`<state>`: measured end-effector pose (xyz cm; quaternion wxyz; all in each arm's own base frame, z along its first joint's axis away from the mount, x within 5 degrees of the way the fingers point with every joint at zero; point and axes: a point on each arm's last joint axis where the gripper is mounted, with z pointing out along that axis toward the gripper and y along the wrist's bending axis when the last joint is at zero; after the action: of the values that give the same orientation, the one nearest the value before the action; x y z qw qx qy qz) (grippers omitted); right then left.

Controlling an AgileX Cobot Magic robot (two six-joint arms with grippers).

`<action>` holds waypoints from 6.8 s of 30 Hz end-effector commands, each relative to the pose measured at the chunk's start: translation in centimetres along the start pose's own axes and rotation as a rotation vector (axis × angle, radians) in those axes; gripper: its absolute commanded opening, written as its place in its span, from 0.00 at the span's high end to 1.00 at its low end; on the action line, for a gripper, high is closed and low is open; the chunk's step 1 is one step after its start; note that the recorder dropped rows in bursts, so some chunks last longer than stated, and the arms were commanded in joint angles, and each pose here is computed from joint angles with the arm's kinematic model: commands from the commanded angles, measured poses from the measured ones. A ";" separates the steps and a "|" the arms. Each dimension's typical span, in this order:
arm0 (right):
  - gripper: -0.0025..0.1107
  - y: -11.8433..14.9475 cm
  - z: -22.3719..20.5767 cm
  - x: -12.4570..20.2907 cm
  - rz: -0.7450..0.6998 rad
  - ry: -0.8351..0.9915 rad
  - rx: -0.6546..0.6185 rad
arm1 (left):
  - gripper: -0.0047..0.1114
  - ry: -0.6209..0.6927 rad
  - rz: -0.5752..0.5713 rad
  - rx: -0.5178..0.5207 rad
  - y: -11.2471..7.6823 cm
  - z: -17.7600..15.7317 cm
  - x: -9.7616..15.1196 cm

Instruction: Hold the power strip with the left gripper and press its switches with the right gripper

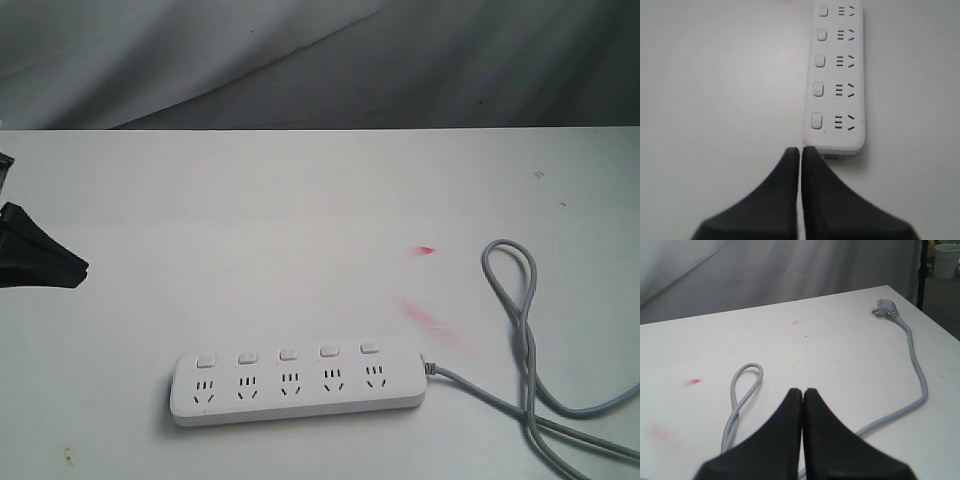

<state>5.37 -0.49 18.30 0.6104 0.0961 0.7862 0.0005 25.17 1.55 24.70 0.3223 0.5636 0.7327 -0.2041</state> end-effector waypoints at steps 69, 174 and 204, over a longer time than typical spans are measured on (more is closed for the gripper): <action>0.98 0.0 0.0 0.0 -0.004 -0.012 0.005 | 0.08 0.073 -0.095 0.304 1.3 17.2 4.3; 0.98 2.3 0.9 -22.4 0.121 -0.358 -0.045 | 0.96 0.092 -0.073 0.319 1.2 17.1 4.5; 0.43 29.5 22.6 -9.5 -0.715 0.652 -1.269 | 0.96 0.092 -0.073 0.319 1.2 17.1 4.5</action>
<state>33.78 22.94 26.55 0.2661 -0.5363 0.7542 0.2698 29.78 -6.28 9.55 0.1906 0.5790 0.7300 -0.3092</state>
